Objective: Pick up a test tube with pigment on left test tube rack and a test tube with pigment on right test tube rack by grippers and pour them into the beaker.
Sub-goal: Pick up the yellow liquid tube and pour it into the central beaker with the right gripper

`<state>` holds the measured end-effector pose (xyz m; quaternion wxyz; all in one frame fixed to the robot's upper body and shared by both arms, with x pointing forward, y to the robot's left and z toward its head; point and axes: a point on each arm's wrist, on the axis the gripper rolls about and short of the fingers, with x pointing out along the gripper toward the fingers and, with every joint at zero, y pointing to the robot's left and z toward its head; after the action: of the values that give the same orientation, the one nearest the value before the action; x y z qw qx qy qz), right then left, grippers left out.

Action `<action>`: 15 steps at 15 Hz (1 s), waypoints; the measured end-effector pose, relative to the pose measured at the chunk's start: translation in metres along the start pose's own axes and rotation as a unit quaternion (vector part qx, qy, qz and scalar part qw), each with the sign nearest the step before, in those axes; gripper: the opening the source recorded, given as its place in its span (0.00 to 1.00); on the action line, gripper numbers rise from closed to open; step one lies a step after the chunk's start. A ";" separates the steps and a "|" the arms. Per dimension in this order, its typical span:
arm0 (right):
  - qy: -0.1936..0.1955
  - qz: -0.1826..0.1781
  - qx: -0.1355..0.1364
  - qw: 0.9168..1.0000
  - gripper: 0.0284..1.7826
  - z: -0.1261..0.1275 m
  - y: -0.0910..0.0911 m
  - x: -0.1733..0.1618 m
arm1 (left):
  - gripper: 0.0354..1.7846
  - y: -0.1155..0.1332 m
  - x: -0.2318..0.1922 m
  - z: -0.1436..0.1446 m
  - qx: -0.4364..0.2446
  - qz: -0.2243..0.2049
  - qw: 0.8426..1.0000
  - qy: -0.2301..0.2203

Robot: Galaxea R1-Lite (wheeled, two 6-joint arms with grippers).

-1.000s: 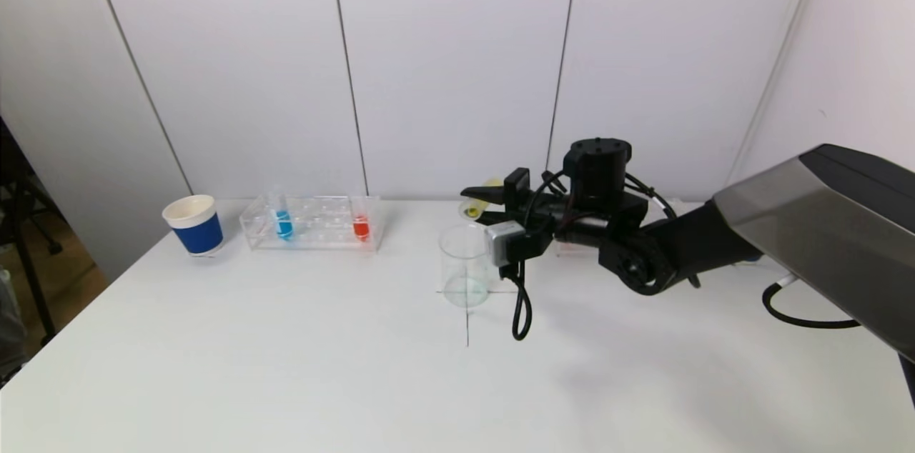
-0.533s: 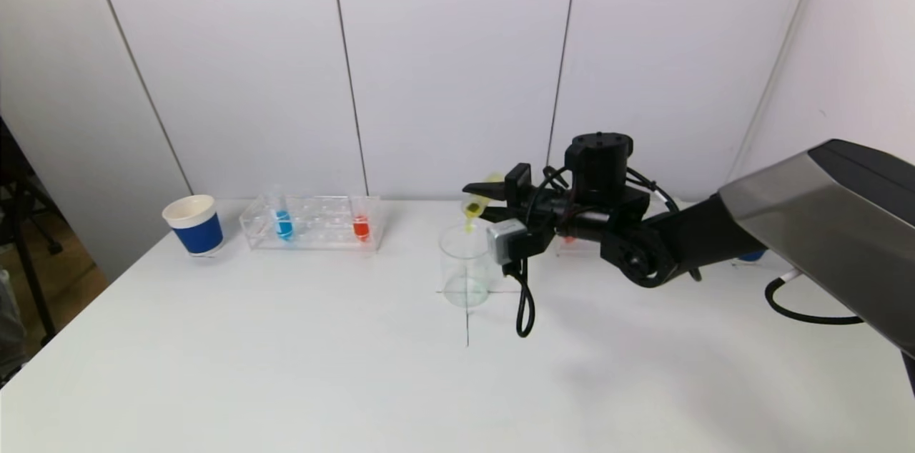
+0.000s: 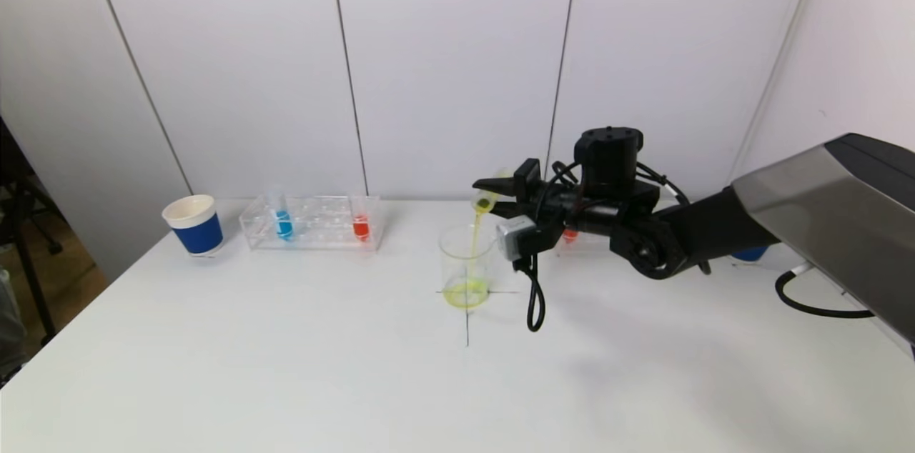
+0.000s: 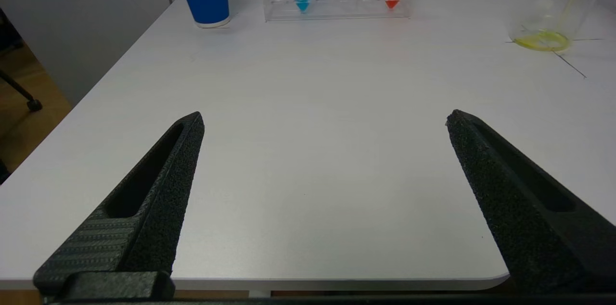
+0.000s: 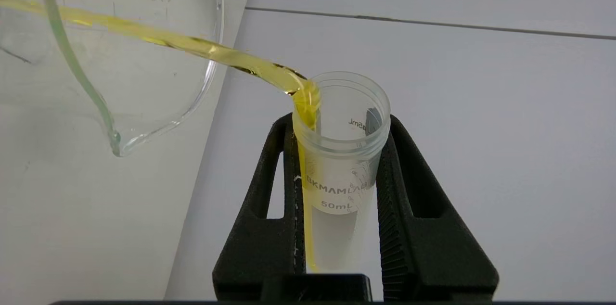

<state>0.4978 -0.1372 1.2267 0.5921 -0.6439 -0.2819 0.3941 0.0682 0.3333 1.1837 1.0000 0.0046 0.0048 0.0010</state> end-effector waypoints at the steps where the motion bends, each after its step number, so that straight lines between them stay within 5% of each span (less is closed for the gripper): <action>1: 0.000 0.003 -0.002 1.000 0.26 0.000 0.000 0.000 | 0.99 0.000 0.000 0.000 0.000 0.000 1.000 0.000; 15: 0.003 0.036 -0.054 0.998 0.26 0.000 -0.008 0.002 | 0.99 0.000 0.000 0.000 0.000 0.000 1.000 0.000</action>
<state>0.4997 -0.1344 1.2341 0.5427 -0.6857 -0.2782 0.3974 0.0681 0.3333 1.1838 1.0000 0.0046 0.0047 0.0010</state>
